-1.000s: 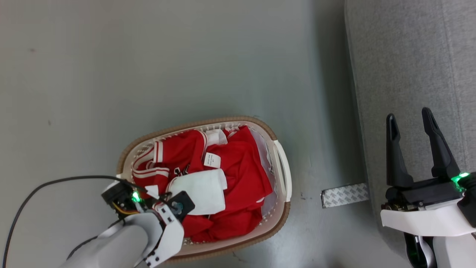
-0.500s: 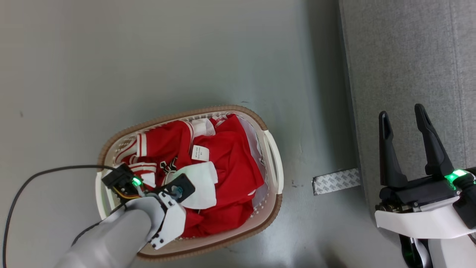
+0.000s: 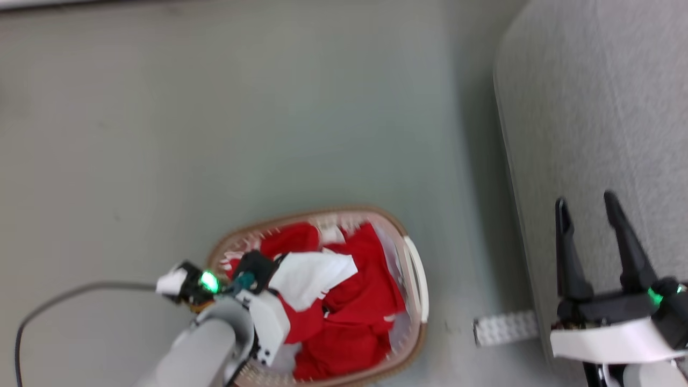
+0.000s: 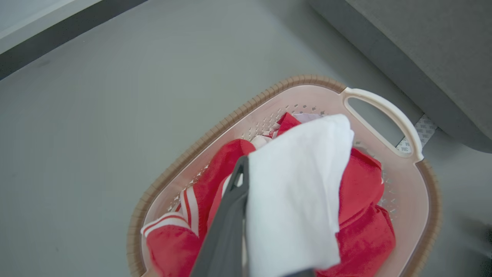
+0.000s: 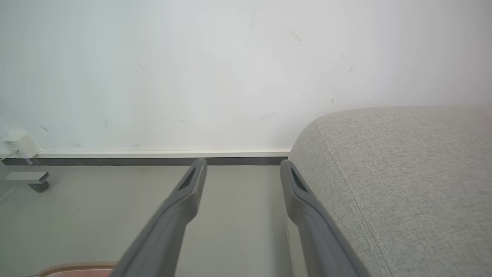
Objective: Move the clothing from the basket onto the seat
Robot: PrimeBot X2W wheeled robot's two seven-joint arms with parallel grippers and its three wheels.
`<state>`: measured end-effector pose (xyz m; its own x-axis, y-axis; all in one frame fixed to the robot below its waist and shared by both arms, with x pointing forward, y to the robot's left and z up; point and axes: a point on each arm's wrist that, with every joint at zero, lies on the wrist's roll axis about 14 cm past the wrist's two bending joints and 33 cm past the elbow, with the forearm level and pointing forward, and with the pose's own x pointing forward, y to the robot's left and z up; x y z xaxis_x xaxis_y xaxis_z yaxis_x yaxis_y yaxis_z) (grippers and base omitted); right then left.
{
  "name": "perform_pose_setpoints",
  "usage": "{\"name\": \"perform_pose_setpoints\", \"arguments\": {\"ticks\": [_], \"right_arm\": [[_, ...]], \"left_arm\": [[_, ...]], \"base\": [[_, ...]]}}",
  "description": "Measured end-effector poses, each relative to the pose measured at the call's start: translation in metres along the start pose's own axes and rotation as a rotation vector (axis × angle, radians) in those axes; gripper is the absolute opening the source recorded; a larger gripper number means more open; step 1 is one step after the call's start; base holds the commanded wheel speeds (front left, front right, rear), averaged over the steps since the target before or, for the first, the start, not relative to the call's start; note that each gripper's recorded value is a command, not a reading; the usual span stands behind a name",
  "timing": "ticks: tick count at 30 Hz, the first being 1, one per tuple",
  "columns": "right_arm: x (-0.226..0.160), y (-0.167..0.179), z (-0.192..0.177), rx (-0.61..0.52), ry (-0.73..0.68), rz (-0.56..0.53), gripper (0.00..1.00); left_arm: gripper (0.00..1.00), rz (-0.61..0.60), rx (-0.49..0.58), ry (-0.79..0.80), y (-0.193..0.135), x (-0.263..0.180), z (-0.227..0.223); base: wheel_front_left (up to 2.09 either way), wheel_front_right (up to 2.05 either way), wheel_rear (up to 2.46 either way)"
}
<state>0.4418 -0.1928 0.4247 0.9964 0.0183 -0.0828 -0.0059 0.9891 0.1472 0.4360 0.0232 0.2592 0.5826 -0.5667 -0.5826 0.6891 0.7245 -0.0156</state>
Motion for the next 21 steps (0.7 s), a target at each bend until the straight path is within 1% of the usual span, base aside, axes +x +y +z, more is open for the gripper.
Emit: {"name": "perform_pose_setpoints", "arguments": {"ticks": [7,11,17,21], "right_arm": [[-0.036,0.011,0.029,0.008,-0.053,0.018,1.00],[-0.057,0.019,0.046,0.013,-0.092,0.034,1.00],[-0.085,0.033,0.067,0.016,-0.156,0.076,1.00],[-0.102,0.036,0.081,0.014,-0.205,0.085,1.00]], "left_arm": [[0.00,0.162,-0.096,-0.191,0.011,-0.065,0.056],[0.00,0.250,-0.098,-0.325,0.015,-0.108,0.092],[0.00,0.339,-0.104,-0.476,0.014,-0.172,0.131],[0.00,0.377,-0.078,-0.620,0.009,-0.214,0.174]], "base": [[0.00,0.00,0.00],[0.00,0.00,0.00],[0.00,0.00,0.00],[0.00,0.00,0.00]]}}
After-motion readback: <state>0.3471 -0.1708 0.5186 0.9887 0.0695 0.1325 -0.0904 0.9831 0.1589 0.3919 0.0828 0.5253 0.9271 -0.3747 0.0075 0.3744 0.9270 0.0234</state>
